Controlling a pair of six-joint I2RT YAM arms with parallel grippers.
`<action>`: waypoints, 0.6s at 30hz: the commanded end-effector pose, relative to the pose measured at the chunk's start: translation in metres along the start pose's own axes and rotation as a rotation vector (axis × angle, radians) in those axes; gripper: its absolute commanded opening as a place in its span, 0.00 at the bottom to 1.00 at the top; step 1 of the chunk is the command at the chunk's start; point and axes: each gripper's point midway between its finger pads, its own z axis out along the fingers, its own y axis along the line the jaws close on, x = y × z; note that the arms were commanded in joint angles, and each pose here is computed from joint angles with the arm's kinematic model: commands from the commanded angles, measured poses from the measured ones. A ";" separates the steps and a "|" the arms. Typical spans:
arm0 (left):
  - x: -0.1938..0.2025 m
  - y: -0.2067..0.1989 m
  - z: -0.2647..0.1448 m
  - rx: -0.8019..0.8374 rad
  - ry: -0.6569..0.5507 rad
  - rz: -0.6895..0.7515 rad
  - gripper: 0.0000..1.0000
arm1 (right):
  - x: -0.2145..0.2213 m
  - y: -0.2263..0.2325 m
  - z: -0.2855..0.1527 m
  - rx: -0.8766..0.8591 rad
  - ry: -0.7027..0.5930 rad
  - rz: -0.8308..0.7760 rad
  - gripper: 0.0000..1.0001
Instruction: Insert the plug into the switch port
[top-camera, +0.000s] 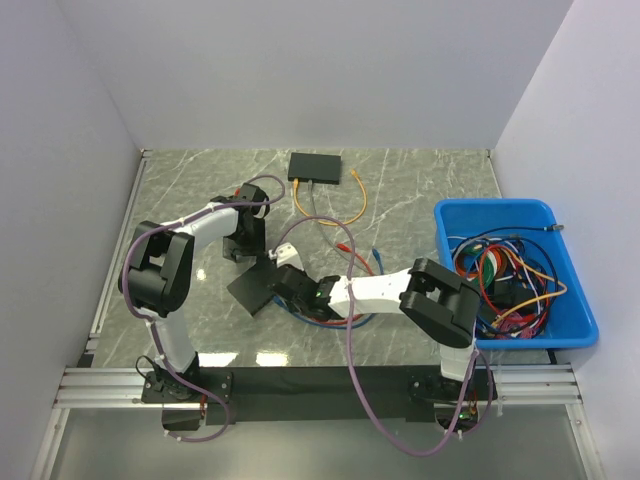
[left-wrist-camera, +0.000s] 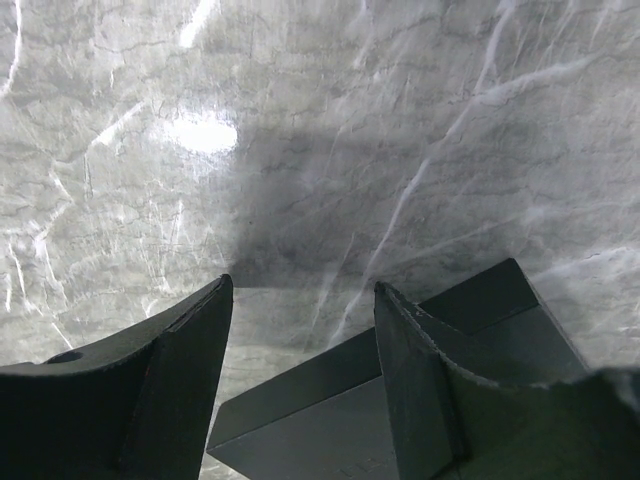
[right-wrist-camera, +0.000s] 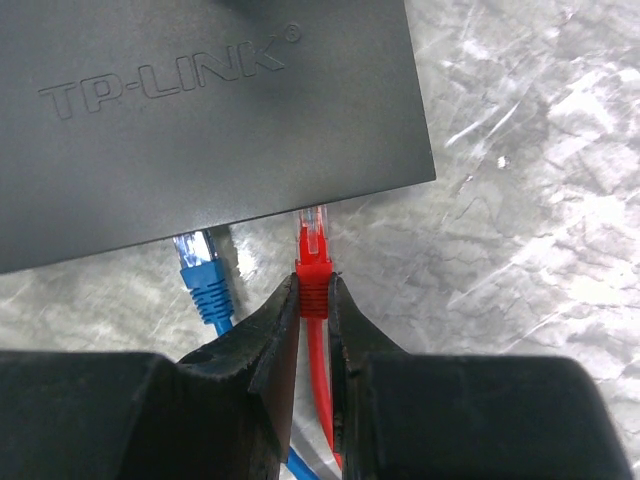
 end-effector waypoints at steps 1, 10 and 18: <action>0.015 -0.012 0.002 0.031 0.062 0.052 0.64 | -0.039 -0.008 0.005 0.074 -0.106 0.043 0.00; 0.017 -0.014 0.003 0.036 0.066 0.058 0.64 | -0.040 -0.020 0.006 0.101 -0.106 0.050 0.00; 0.018 -0.011 0.005 0.023 0.072 0.059 0.64 | -0.042 -0.026 -0.004 0.097 -0.123 0.059 0.00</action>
